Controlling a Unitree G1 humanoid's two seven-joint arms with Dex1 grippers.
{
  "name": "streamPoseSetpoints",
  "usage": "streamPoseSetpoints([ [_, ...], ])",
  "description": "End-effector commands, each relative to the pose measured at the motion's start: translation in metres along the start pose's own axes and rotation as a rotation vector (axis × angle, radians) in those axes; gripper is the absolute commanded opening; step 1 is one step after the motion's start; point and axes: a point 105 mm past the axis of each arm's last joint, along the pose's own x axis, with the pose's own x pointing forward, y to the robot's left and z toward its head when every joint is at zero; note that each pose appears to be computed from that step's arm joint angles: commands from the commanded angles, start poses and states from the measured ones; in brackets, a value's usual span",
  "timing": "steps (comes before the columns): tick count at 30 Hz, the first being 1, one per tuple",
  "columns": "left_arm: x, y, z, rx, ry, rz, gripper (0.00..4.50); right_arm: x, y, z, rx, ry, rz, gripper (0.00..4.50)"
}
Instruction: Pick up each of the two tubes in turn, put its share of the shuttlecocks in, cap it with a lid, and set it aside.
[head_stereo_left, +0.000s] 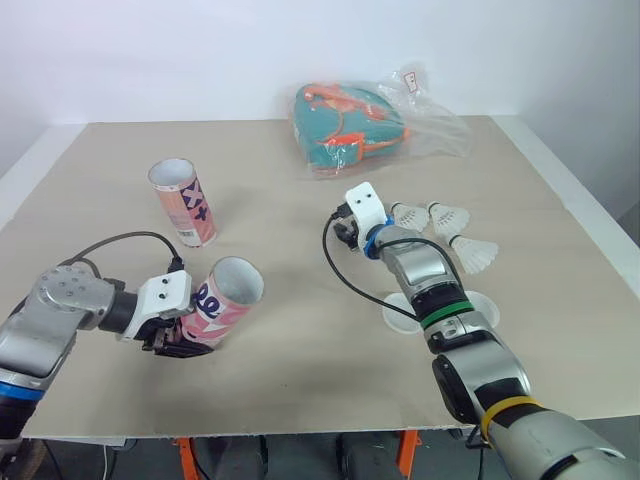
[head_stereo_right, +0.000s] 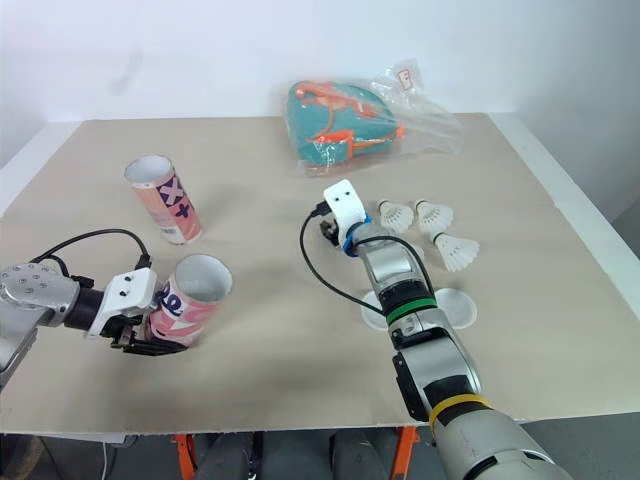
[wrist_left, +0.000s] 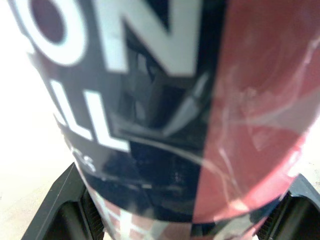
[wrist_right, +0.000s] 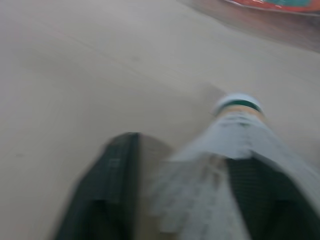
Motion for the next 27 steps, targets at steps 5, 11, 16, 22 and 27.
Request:
streamPoseSetpoints([
  [5,0.018,-0.013,-0.007,-0.036,0.002,-0.057,3.17,-0.002,-0.002,0.023,0.009,-0.088,-0.013,0.14],
  [11,0.019,-0.013,-0.007,-0.036,0.000,-0.058,3.17,-0.013,0.017,0.043,0.043,-0.202,0.135,0.14],
  [16,0.020,-0.013,-0.007,-0.034,-0.001,-0.061,3.17,-0.062,0.036,0.099,0.071,-0.465,0.435,0.14],
  [22,0.021,-0.013,-0.007,-0.031,-0.002,-0.065,3.17,-0.150,0.051,0.103,-0.268,-0.606,0.815,0.14],
  [27,0.021,-0.012,-0.008,-0.030,0.001,-0.061,3.17,-0.174,0.055,0.087,-0.470,-0.544,0.939,0.14],
])
